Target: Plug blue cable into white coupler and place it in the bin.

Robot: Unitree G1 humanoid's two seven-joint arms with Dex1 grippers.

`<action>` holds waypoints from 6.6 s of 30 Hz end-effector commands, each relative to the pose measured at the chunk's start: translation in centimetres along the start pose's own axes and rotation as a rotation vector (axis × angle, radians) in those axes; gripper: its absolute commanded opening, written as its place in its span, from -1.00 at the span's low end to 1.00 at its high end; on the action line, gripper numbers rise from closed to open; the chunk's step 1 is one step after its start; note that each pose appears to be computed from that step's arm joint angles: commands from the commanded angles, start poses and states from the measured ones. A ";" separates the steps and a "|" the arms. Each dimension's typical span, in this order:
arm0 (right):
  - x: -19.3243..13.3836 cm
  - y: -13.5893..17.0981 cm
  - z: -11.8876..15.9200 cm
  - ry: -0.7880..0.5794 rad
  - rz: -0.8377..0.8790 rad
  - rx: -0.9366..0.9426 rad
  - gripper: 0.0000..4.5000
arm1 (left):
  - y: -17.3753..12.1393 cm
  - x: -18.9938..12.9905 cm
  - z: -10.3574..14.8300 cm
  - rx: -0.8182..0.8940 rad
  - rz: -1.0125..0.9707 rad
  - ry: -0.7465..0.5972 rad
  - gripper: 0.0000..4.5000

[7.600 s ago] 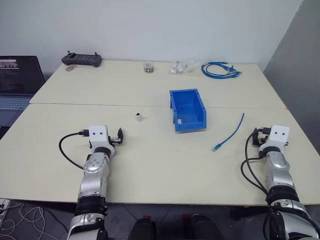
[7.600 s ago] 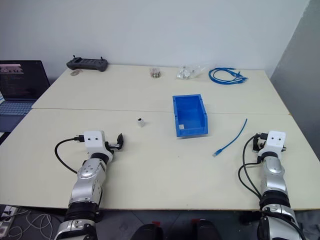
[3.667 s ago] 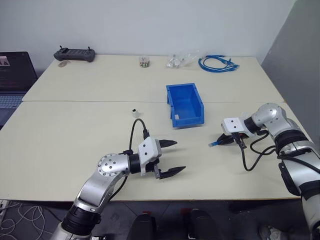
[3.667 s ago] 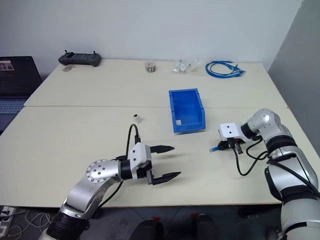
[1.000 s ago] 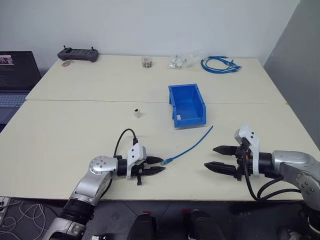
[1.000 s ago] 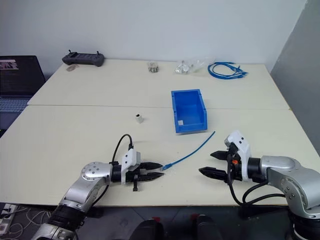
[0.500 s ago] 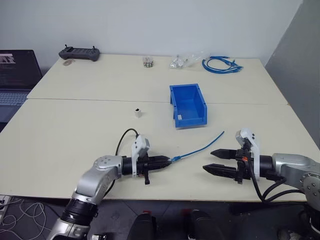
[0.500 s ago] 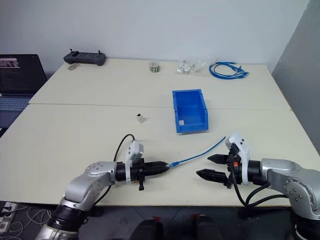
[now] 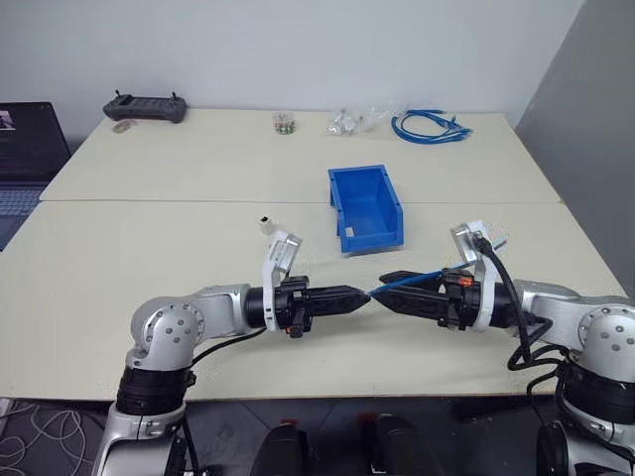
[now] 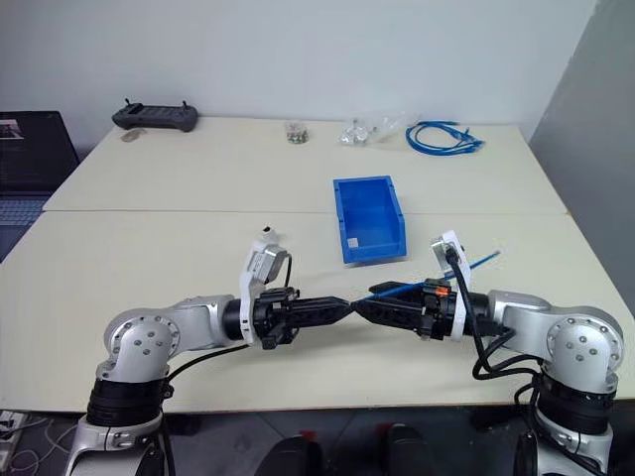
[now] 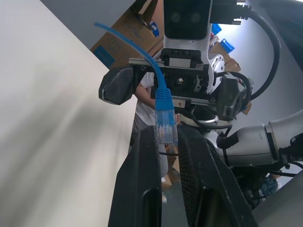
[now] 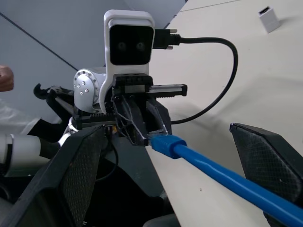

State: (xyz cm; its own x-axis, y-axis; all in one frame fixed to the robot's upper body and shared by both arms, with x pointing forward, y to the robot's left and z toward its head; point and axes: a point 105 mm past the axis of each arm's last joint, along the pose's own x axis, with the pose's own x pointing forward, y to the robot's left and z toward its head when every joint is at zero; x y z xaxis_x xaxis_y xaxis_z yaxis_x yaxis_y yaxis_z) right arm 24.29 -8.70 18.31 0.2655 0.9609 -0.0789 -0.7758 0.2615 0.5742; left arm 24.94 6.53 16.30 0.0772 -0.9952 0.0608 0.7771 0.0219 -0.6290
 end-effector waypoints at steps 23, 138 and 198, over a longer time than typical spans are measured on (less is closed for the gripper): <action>0.3 1.8 1.0 -0.012 0.031 0.049 -0.91 | -1.0 0.9 1.0 0.006 -0.029 -0.067 -0.91; -0.6 0.2 0.8 0.003 -0.004 0.064 -0.90 | 5.6 -3.8 -3.7 0.541 0.554 0.186 0.69; -1.3 -0.5 2.0 -0.031 -0.084 0.003 -0.90 | 19.6 -6.8 7.0 0.271 1.704 -0.447 -0.59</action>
State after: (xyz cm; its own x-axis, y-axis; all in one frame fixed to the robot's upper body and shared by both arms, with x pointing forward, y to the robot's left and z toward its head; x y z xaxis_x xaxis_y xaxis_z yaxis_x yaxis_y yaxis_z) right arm 25.39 -10.38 18.81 0.3451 0.9288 -0.1351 -0.7226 0.3548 0.5933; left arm 44.25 14.24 9.26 0.9233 0.3005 -0.2390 -0.3353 0.9344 -0.1205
